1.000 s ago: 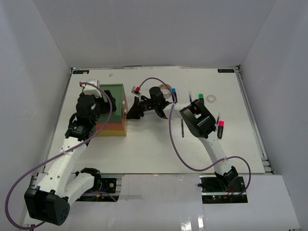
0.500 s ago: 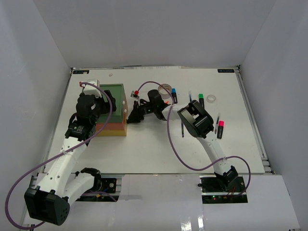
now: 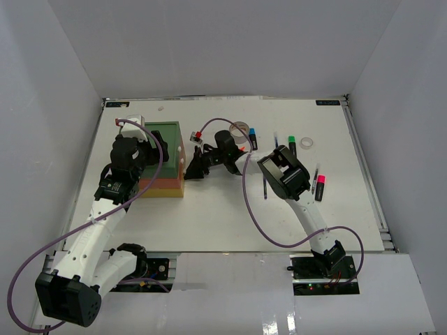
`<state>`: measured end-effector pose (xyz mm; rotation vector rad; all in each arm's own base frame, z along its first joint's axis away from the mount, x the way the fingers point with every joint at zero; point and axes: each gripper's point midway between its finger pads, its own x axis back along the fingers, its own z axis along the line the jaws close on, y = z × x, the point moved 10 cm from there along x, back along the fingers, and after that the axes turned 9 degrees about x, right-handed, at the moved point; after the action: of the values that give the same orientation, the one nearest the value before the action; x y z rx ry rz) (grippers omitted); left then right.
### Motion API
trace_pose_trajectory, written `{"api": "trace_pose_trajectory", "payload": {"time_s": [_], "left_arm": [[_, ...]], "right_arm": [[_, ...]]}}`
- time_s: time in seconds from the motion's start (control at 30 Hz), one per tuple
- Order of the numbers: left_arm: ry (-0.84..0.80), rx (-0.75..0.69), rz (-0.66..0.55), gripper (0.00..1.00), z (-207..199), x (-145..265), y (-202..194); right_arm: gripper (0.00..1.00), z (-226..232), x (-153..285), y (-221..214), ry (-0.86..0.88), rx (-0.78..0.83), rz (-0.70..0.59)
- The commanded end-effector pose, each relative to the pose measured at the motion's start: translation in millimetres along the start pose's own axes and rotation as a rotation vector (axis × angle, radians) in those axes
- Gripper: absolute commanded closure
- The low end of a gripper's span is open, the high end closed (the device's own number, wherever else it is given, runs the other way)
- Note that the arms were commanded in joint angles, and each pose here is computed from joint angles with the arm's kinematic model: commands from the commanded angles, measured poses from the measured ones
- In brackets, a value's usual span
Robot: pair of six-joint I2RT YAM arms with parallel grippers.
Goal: Sort the stationery into containers
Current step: Open the drawer in the storage box.
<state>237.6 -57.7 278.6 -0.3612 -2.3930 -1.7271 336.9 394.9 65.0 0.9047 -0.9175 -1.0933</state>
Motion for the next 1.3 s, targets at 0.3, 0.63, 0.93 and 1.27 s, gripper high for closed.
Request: {"api": "trace_pose_trajectory", "payload": {"time_s": [0.3, 0.63, 0.93, 1.27], "left_arm": [[-0.007, -0.004, 0.042, 0.10, 1, -2, -9], [-0.008, -0.003, 0.041, 0.10, 1, -1, -9], [-0.008, -0.003, 0.046, 0.10, 1, -2, -10], [-0.006, -0.004, 0.047, 0.10, 2, -2, -10]], "right_arm": [[0.52, 13, 8, 40, -0.046, 0.089, -0.135], [0.48, 13, 9, 46, -0.092, 0.080, -0.163], [0.48, 9, 6, 39, -0.068, 0.049, -0.151], [0.58, 7, 4, 34, -0.045, 0.033, -0.140]]}}
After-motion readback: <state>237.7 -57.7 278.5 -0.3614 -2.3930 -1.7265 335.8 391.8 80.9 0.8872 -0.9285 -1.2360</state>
